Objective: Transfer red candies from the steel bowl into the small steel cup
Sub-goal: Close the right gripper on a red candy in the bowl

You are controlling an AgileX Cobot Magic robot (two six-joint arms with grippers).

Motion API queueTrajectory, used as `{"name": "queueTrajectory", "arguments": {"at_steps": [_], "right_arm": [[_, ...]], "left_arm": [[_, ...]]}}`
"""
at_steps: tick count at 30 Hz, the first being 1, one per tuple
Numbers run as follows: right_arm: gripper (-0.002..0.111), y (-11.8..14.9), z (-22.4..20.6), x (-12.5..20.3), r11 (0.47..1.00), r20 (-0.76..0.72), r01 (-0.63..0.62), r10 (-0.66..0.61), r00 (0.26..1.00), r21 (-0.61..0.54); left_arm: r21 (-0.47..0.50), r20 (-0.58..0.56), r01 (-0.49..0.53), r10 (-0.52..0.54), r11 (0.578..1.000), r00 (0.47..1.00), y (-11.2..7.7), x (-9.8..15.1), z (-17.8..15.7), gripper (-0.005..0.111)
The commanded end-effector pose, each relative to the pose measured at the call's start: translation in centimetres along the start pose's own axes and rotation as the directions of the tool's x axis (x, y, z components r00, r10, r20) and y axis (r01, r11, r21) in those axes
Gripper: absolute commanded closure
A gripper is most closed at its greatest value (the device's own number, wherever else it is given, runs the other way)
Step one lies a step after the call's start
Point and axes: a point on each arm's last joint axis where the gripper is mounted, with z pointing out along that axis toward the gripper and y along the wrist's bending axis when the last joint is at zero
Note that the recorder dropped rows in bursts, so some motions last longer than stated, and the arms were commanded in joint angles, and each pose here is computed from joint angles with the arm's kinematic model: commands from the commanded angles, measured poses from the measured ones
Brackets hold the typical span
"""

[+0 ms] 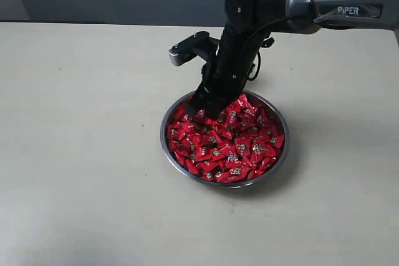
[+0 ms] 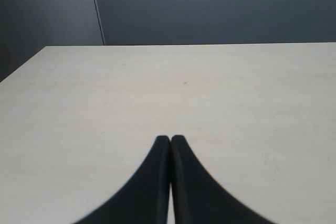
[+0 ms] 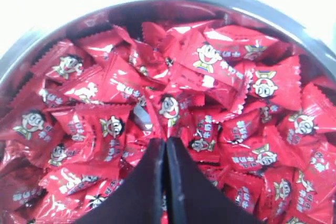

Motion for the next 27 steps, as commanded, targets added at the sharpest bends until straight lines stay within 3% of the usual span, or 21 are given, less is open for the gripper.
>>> {"name": "queueTrajectory", "arguments": {"at_steps": [1,13,27], "right_arm": [[0.109,-0.1,-1.0,-0.3,1.0,0.005,-0.002,0.002,1.0,0.008],[0.109,-0.5,1.4,0.2,1.0,-0.062,-0.017,0.016,0.998,-0.005],[0.107,-0.4,1.4,0.4,1.0,-0.09,-0.018,0.016,0.996,-0.017]], "left_arm": [[-0.001,0.002,0.002,-0.002,1.0,1.0,0.0,0.1,0.0,0.106],[-0.001,0.002,0.002,-0.002,1.0,1.0,0.0,0.1,0.0,0.106],[-0.001,0.002,0.002,-0.002,1.0,1.0,0.0,0.1,0.0,0.106]]}}
